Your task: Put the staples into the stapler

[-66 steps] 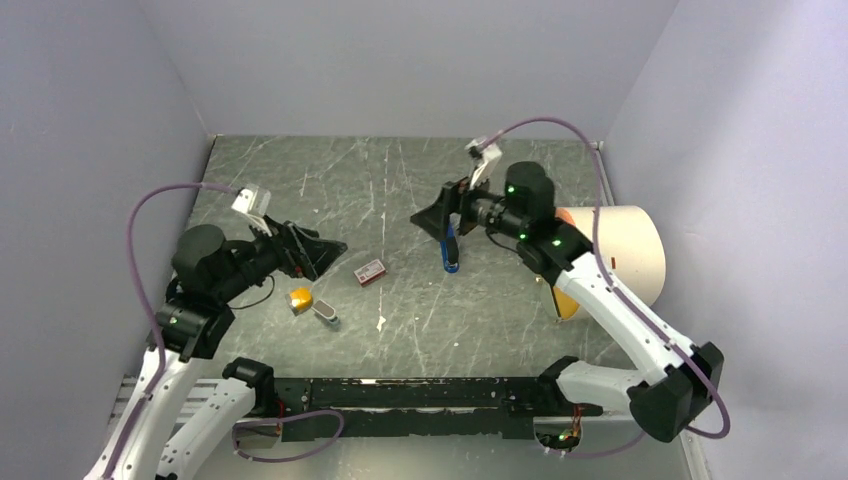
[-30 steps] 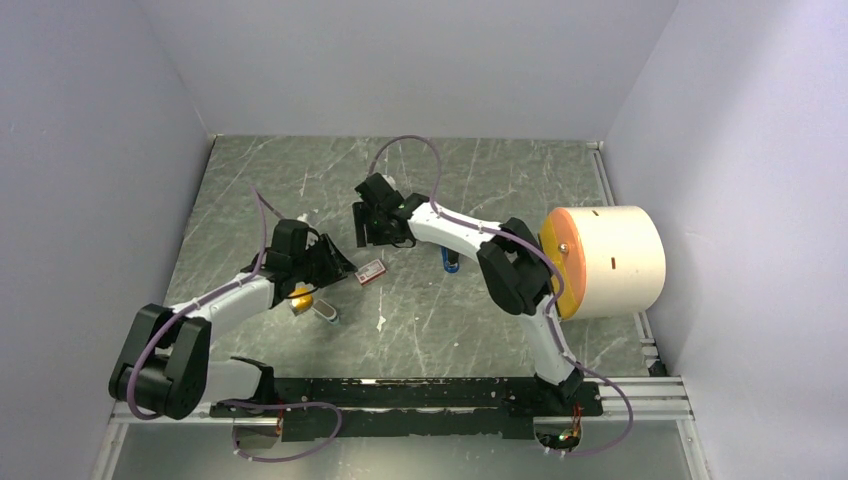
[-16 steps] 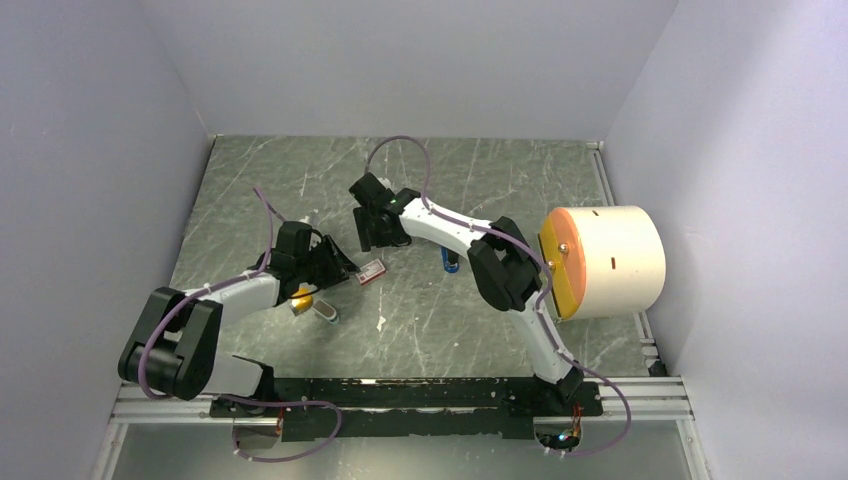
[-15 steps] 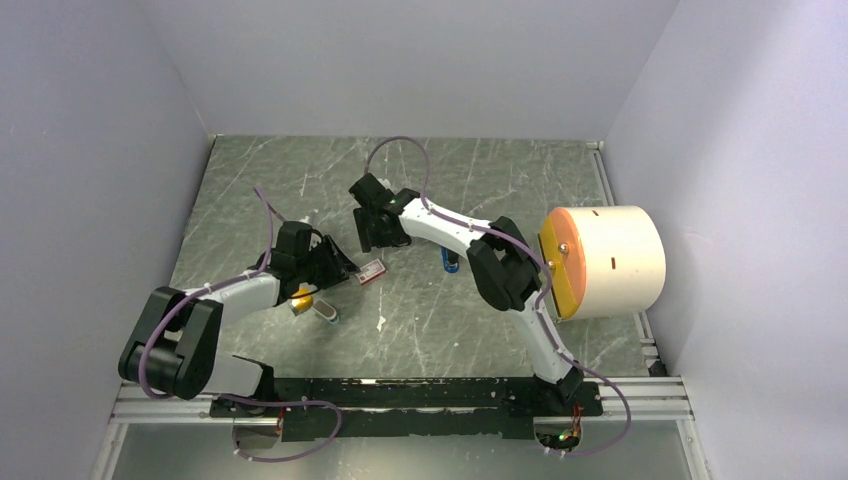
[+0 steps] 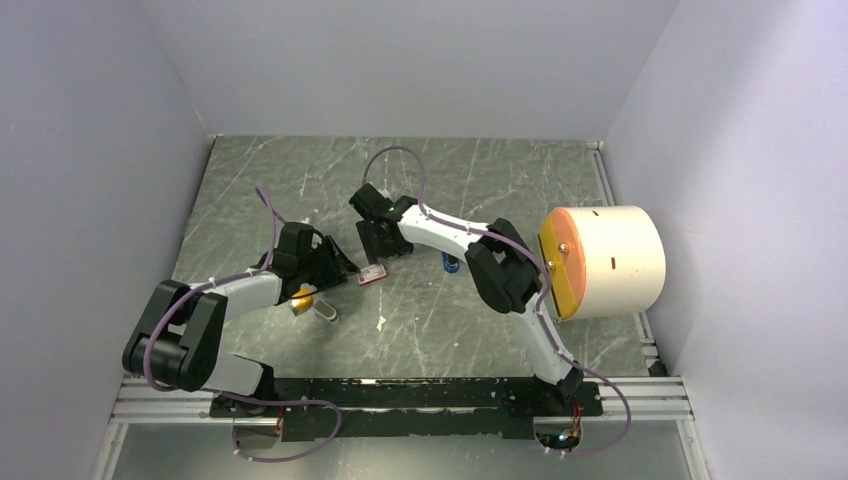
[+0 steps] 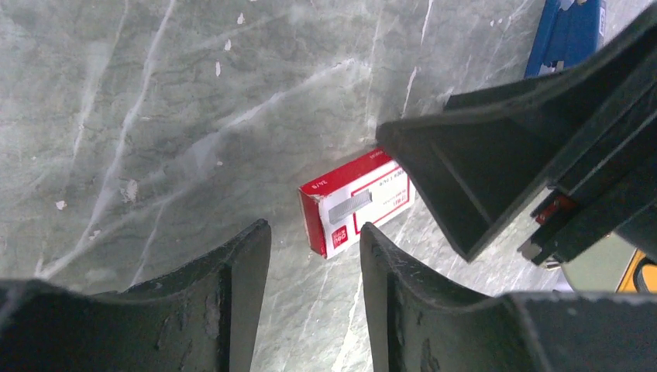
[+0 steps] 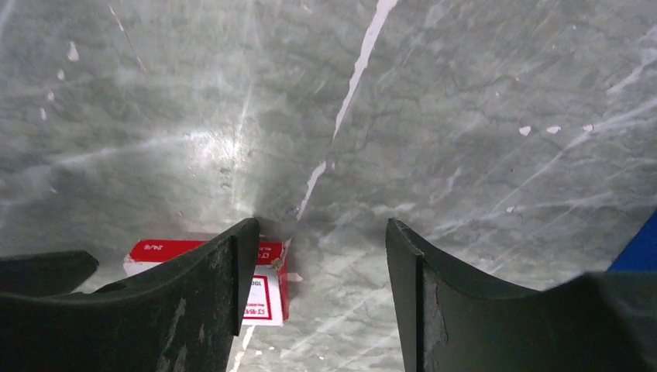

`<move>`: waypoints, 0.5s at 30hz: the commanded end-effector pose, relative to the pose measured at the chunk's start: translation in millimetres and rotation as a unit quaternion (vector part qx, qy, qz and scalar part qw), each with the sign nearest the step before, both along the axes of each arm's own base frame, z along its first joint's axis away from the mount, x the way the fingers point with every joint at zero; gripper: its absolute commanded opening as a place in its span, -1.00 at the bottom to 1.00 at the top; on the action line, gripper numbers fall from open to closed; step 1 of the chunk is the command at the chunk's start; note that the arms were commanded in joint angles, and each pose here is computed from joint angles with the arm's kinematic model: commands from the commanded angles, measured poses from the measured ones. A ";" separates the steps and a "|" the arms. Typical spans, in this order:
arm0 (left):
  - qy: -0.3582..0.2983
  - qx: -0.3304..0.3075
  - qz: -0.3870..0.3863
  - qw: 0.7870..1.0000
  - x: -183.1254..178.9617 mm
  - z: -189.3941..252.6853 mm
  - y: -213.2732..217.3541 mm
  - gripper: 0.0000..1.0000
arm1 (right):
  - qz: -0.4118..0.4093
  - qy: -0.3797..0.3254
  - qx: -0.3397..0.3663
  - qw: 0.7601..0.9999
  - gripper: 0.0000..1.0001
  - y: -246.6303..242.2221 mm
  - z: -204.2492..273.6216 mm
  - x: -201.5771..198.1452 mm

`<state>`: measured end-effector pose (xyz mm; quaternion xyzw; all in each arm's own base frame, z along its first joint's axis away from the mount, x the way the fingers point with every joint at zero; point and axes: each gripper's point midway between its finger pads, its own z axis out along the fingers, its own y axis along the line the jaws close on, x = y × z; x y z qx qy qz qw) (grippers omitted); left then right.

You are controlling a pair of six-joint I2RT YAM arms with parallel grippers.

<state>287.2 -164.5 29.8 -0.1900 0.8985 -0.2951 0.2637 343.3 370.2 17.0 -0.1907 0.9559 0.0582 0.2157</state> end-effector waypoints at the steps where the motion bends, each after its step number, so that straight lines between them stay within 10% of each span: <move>1: -0.020 -0.014 -0.008 1.000 9.4 6.8 -5.6 0.03 | 0.022 0.003 -0.019 1.000 0.28 -8.9 7.9 -17.0; 15: -0.027 -0.007 -0.015 0.999 9.9 23.9 -4.6 -0.10 | 0.185 -0.119 0.033 0.975 0.30 6.4 67.8 -2.6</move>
